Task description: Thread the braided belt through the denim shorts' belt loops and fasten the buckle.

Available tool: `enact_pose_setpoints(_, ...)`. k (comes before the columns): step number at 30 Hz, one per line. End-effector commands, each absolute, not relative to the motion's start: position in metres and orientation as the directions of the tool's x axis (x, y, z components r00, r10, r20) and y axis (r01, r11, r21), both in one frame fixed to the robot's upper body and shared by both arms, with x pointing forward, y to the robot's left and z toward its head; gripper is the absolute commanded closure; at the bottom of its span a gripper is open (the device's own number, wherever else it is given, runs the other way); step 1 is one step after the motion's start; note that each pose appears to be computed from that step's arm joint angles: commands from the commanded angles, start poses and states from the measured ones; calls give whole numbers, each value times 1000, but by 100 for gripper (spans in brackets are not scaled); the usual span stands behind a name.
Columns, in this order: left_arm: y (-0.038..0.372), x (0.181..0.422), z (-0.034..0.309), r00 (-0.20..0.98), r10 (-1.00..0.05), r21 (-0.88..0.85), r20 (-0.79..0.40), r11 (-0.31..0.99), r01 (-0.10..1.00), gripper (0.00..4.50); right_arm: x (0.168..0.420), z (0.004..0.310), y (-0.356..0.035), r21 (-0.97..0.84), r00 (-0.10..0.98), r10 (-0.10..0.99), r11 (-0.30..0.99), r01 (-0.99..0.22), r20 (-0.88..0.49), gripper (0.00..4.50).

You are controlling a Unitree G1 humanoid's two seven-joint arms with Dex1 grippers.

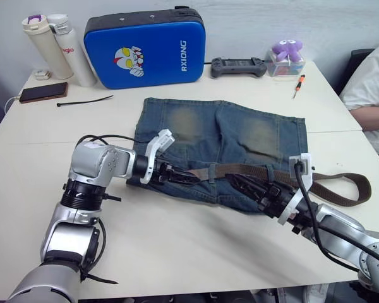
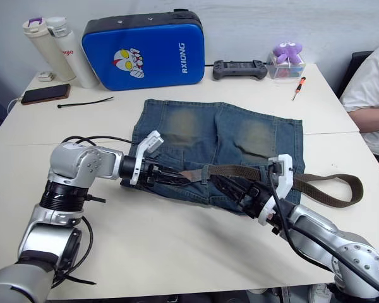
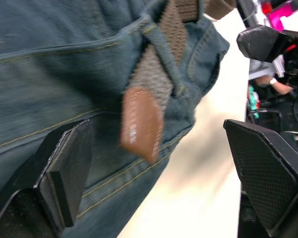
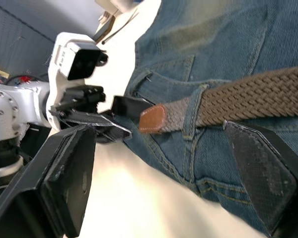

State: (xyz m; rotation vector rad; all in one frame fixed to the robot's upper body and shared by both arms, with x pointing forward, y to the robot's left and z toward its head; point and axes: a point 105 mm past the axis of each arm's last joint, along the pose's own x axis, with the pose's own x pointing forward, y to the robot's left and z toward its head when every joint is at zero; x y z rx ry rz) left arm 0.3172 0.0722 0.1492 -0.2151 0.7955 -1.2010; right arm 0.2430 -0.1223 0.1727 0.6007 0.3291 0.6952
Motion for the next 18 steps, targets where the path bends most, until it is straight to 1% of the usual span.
enact_pose_setpoints(1,64,317,158,123,-907,-537,-402,343,771,159,242,180,-133,580,745,663,635,-510,-71,3)
enact_pose_setpoints(2,64,319,158,133,-907,-535,-400,349,769,213,241,180,-136,578,750,657,640,-506,-72,3)
enact_pose_setpoints(4,66,325,160,166,-906,-535,-388,368,760,305,240,176,-141,553,757,646,668,-497,-101,3)
enact_pose_setpoints(5,67,327,161,176,-905,-534,-387,375,758,332,238,171,-144,521,757,640,695,-495,-134,3)
enact_pose_setpoints(7,70,330,161,193,-902,-532,-385,388,752,443,237,162,-150,450,759,622,743,-495,-193,3)
enact_pose_setpoints(9,73,332,161,212,-901,-533,-379,399,746,447,242,156,-155,332,768,592,795,-508,-244,3)
enact_pose_setpoints(11,74,332,162,217,-900,-533,-377,403,744,450,251,153,-158,231,787,554,831,-505,-271,61)
enact_pose_setpoints(12,73,332,162,217,-900,-531,-378,403,745,450,254,152,-159,181,791,543,840,-512,-284,82)
enact_pose_setpoints(13,73,331,162,216,-900,-531,-378,402,746,450,257,151,-158,144,793,536,843,-518,-288,128)
enact_pose_setpoints(15,72,330,162,212,-901,-529,-379,399,749,450,263,146,-158,127,803,521,852,-507,-289,205)
enact_pose_setpoints(16,70,329,163,207,-903,-528,-377,393,753,450,270,136,-163,134,820,473,880,-455,-321,264)
enact_pose_setpoints(17,69,329,165,203,-904,-526,-376,388,756,450,274,129,-166,137,829,438,899,-417,-347,289)
enact_pose_setpoints(18,69,328,168,201,-907,-525,-371,384,760,450,277,120,-171,143,837,398,917,-373,-375,327)
